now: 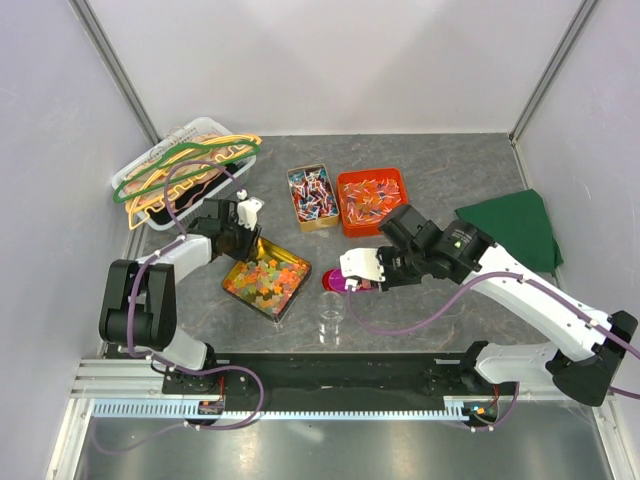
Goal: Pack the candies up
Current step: Place the fake candies in the packing bottle.
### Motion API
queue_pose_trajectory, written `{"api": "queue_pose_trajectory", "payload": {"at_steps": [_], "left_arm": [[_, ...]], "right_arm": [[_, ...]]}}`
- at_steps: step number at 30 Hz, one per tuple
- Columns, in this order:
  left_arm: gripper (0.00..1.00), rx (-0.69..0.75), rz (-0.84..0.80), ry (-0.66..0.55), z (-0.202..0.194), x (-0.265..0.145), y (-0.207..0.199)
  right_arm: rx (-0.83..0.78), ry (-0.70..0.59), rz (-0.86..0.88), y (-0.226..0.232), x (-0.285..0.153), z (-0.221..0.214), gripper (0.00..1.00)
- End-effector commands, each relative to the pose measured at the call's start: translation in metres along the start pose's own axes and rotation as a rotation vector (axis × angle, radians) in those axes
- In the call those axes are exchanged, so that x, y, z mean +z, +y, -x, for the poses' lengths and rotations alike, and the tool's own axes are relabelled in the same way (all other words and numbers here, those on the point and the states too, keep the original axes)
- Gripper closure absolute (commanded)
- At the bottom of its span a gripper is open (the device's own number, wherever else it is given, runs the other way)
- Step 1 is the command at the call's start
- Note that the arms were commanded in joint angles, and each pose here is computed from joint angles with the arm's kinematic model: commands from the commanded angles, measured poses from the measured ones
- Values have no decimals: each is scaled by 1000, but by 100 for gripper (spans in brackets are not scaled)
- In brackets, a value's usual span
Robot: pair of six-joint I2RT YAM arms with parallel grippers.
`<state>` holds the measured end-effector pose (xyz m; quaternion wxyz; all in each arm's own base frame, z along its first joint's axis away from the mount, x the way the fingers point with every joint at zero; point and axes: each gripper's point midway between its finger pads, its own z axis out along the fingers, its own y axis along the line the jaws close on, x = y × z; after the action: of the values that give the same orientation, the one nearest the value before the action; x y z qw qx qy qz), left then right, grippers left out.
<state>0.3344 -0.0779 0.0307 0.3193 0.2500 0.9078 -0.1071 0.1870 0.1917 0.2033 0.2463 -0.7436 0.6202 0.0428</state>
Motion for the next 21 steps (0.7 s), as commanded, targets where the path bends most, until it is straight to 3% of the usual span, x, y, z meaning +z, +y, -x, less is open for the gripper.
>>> {"api": "queue_pose_trajectory", "payload": {"at_steps": [1, 21], "left_arm": [[55, -16, 17, -42, 17, 0, 10], [49, -41, 72, -33, 14, -2, 28]], "right_arm": [[-48, 34, -58, -4, -8, -6, 100], [-214, 175, -44, -2, -9, -3, 100]]}}
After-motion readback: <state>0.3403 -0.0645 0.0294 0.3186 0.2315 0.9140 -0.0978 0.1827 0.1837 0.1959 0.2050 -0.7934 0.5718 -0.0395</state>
